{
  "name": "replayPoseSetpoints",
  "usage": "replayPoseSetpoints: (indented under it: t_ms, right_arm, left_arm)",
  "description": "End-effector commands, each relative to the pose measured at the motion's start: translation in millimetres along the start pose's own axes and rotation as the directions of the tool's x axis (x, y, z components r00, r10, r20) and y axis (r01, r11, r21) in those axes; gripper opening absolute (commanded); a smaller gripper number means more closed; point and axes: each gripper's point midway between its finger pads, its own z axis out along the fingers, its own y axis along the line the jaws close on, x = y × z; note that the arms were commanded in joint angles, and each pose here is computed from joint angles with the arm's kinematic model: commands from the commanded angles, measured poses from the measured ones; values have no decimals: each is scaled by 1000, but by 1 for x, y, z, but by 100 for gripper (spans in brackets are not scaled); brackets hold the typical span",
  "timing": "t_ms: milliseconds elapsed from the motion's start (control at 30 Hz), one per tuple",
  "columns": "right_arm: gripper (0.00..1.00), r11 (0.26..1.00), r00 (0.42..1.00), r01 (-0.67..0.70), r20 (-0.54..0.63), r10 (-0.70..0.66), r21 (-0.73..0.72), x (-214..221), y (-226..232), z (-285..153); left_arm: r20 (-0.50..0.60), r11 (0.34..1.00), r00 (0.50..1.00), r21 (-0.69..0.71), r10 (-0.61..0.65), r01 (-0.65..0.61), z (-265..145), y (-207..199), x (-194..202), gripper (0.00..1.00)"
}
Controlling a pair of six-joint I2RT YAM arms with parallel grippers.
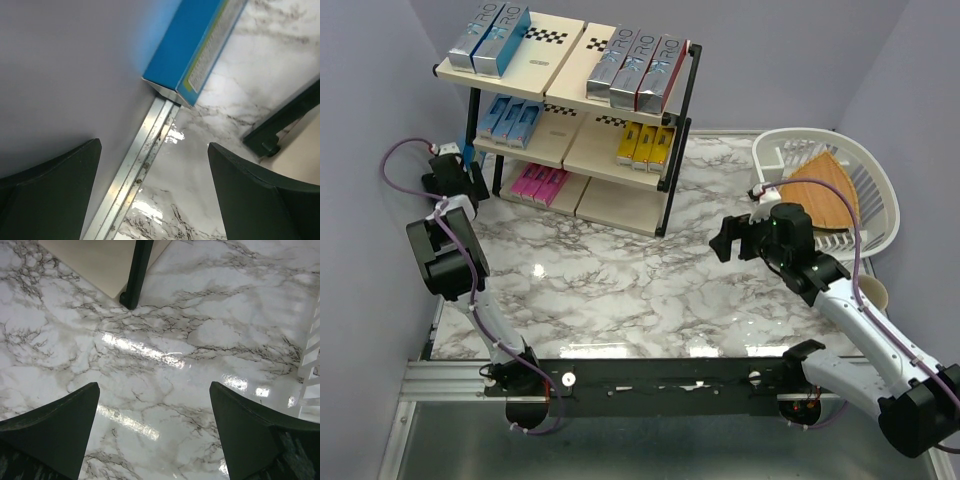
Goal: Place and organize the toothpastes onto the shelf
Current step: Move the shelf to the center of the board.
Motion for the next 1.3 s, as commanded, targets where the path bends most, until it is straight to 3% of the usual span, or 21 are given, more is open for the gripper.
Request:
replayPoseSetpoints:
  t_ms: [0,267,733,933,1267]
  right_arm:
    - [100,998,998,-33,57,36,-50,-4,8,-1]
    - [100,995,997,-51,52,56,-89,8,13,0]
    - [100,992,998,-38,42,43,-124,16,17,8]
    - [100,990,999,-30,38,35,-138,16,19,12]
    - [99,989,999,-26,24,30,-147,12,21,19]
  left_arm:
    - [11,992,995,80,96,-97,15,-6,10,99]
    - [13,984,991,112,137,-137,31,-12,2,99]
    - [75,922,935,155,347,-354,52,-13,-8,99]
    - [46,898,916,187,398,-399,63,-14,-3,99]
    - [104,866,892,213,440,-453,49,-22,-4,99]
